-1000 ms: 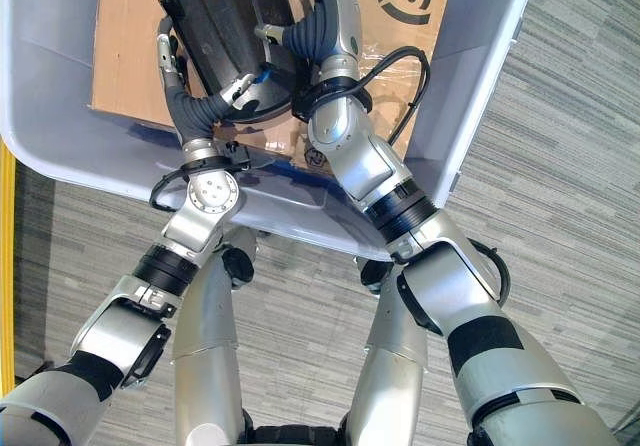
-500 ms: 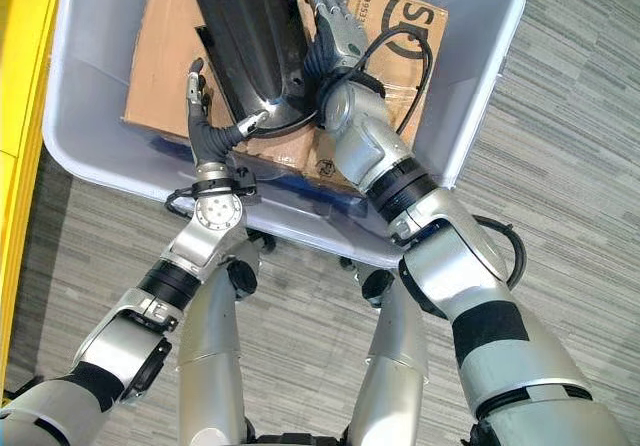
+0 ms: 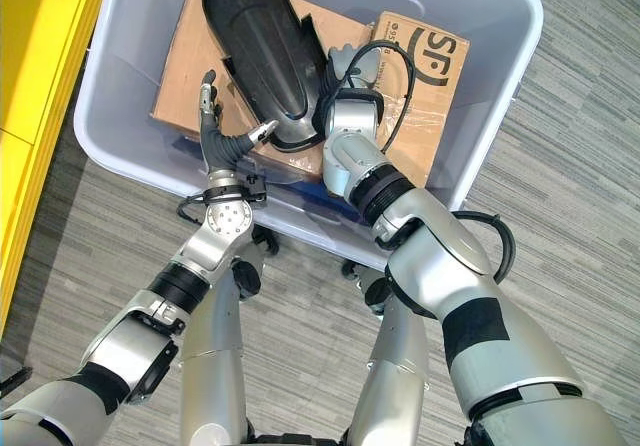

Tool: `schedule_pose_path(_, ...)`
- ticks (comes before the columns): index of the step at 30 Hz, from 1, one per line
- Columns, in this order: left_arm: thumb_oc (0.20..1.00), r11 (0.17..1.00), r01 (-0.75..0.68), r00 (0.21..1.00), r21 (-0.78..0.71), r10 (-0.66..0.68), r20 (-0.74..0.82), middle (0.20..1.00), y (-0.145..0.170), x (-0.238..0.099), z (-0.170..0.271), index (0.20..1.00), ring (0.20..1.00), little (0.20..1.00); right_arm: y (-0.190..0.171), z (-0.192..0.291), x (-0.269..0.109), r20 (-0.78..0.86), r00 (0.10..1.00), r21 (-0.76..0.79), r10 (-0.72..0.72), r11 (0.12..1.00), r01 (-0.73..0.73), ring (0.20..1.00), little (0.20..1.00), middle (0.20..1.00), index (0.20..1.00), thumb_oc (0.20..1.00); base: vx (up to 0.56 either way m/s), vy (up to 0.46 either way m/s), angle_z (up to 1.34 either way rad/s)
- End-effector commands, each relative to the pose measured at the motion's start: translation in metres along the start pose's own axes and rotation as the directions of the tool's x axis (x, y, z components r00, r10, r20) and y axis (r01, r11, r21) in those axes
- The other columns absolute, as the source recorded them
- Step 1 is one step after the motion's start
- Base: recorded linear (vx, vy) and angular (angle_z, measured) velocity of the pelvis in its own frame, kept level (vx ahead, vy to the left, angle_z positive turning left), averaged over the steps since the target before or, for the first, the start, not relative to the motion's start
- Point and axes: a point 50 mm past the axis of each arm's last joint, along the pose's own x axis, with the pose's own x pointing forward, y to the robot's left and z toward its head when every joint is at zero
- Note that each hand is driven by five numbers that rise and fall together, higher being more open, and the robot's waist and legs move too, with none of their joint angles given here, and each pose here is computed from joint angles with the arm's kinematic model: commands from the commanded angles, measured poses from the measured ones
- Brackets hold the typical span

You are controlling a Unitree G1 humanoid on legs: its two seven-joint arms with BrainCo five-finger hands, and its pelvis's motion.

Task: Move parts from the plastic box to the shelf.

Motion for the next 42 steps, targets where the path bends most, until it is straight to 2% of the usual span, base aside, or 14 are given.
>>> schedule_pose_path(1, 1.000, 0.996, 0.000, 0.996, -0.085, 0.007, 0.087, 1.000, -0.012, 0.007, 0.024, 1.000, 1.000, 1.000, 0.166, -0.066, -0.046, -0.219, 0.673, 0.252, 0.707, 0.707, -0.661, 0.200, 0.200, 0.200, 0.200, 0.200, -0.01, 0.036, 0.01)
schedule_pose_path(4, 1.000, 0.995, 0.013, 0.995, -0.096, -0.004, 0.102, 1.000, -0.019, 0.009, 0.031, 1.000, 1.000, 1.000, 0.164, -0.058, -0.043, -0.163, 0.739, 0.274, 0.654, 0.749, -0.603, 0.200, 0.200, 0.200, 0.200, 0.200, 0.00, 0.011, 0.00)
schedule_pose_path(8, 1.000, 0.996, 0.008, 0.995, -0.087, 0.001, 0.101, 1.000, -0.021, 0.007, 0.030, 1.000, 1.000, 1.000, 0.165, -0.048, -0.042, -0.070, 0.776, 0.358, 0.627, 0.742, -0.567, 0.200, 0.200, 0.200, 0.200, 0.200, 0.00, 0.000, 0.00)
schedule_pose_path(9, 1.000, 0.997, 0.002, 0.995, -0.079, 0.005, 0.098, 1.000, -0.020, 0.007, 0.029, 1.000, 1.000, 1.000, 0.165, -0.038, -0.043, 0.005, 0.797, 0.491, 0.603, 0.693, -0.528, 0.200, 0.200, 0.200, 0.200, 0.200, 0.00, 0.000, 0.00)
schedule_pose_path(11, 1.000, 0.997, -0.015, 0.997, -0.073, 0.020, 0.075, 1.000, -0.013, 0.007, 0.023, 1.000, 1.000, 1.000, 0.159, -0.027, -0.041, 0.080, 0.850, 0.642, 0.521, 0.625, -0.444, 0.200, 0.200, 0.200, 0.200, 0.200, -0.01, -0.028, -0.03)
schedule_pose_path(13, 1.000, 0.998, -0.026, 0.998, -0.061, 0.030, 0.056, 1.000, -0.007, 0.007, 0.018, 1.000, 1.000, 1.000, 0.153, -0.023, -0.039, 0.109, 0.879, 0.713, 0.464, 0.580, -0.395, 0.200, 0.200, 0.200, 0.200, 0.200, -0.01, -0.022, -0.04)
schedule_pose_path(16, 1.000, 0.998, -0.058, 0.998, -0.034, 0.059, 0.032, 1.000, 0.007, 0.003, 0.008, 1.000, 1.000, 1.000, 0.141, -0.023, -0.039, 0.144, 0.909, 0.795, 0.392, 0.501, -0.342, 0.200, 0.200, 0.200, 0.200, 0.200, -0.02, -0.021, -0.06)
schedule_pose_path(22, 1.000, 0.991, -0.135, 0.991, -0.027, 0.135, -0.006, 1.000, 0.026, -0.002, -0.003, 1.000, 1.000, 1.000, 0.126, -0.027, -0.042, 0.171, 0.936, 0.838, 0.309, 0.454, -0.303, 0.200, 0.200, 0.200, 0.200, 0.200, -0.02, 0.035, -0.13)
schedule_pose_path(30, 1.000, 0.989, -0.138, 0.989, -0.054, 0.135, -0.053, 1.000, 0.032, -0.010, -0.014, 1.000, 1.000, 1.000, 0.117, -0.024, -0.045, 0.190, 0.952, 0.794, 0.241, 0.533, -0.293, 0.200, 0.200, 0.200, 0.200, 0.200, -0.02, -0.010, -0.10)
schedule_pose_path(32, 1.000, 0.988, -0.143, 0.989, -0.057, 0.141, -0.042, 1.000, 0.034, -0.011, -0.013, 1.000, 1.000, 1.000, 0.111, -0.025, -0.043, 0.197, 0.960, 0.750, 0.201, 0.600, -0.280, 0.200, 0.200, 0.200, 0.200, 0.200, -0.01, -0.011, -0.02)
schedule_pose_path(35, 1.000, 0.987, -0.139, 0.990, -0.083, 0.136, -0.046, 1.000, 0.033, -0.009, -0.011, 1.000, 1.000, 1.000, 0.105, -0.022, -0.043, 0.210, 0.961, 0.736, 0.181, 0.618, -0.277, 0.200, 0.200, 0.200, 0.200, 0.200, 0.00, 0.000, 0.00)
schedule_pose_path(37, 1.000, 0.982, -0.138, 0.990, -0.132, 0.131, -0.061, 1.000, 0.029, -0.005, -0.007, 1.000, 1.000, 1.000, 0.095, -0.019, -0.040, 0.215, 0.970, 0.681, 0.116, 0.693, -0.234, 0.200, 0.200, 0.200, 0.200, 0.200, -0.03, 0.005, -0.01)
schedule_pose_path(42, 1.000, 0.976, -0.128, 0.989, -0.178, 0.113, -0.092, 1.000, 0.025, -0.004, -0.006, 1.000, 1.000, 1.000, 0.084, -0.019, -0.037, 0.222, 0.974, 0.599, 0.037, 0.784, -0.166, 0.200, 0.200, 0.200, 0.200, 0.200, 0.00, 0.000, 0.00)
